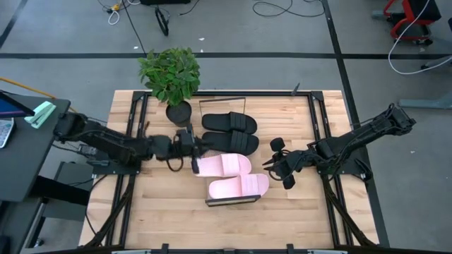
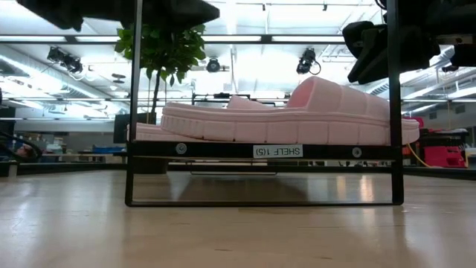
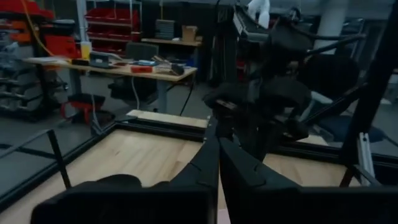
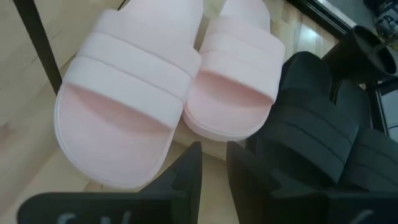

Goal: Pick and place slides into the shelf
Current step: Return to Home Position

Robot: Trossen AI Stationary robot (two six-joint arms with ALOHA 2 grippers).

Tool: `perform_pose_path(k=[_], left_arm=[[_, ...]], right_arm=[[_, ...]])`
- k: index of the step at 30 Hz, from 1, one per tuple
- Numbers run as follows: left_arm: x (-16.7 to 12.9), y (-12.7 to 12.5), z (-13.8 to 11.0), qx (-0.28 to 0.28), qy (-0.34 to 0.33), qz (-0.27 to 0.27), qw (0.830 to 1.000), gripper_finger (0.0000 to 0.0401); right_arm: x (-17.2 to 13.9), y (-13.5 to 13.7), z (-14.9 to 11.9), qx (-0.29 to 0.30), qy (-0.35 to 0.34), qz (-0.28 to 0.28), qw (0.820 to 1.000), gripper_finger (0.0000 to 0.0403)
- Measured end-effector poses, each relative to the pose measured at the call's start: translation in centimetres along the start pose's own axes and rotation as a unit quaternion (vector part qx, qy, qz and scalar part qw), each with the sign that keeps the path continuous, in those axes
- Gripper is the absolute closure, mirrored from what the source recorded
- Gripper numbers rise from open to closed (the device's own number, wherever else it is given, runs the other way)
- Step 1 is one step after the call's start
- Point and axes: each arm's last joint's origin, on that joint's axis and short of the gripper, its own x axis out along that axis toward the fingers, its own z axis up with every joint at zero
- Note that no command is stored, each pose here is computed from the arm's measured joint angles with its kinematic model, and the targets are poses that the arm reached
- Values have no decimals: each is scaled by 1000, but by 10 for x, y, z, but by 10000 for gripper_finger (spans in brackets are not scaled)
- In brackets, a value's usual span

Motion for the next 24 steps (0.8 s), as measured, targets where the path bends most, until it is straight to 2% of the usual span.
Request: perform_pose_path(k=[6,11,15,24], left_arm=[[-33,26,8,-17,-36,-15,999,396],[-77,38,-1,-34,-75,15,997,369],[-104,47,-11,-44,-120,19,992,355],[-137,60,-16,-13,-194,23,981,386]], right_arm=[[0,0,0,16,2,-5,1000,323],[0,0,0,21,2,-5,1000,323],[0,-1,0,22,0,-7,1000,323],[0,-1,0,31,2,-13,999,323]])
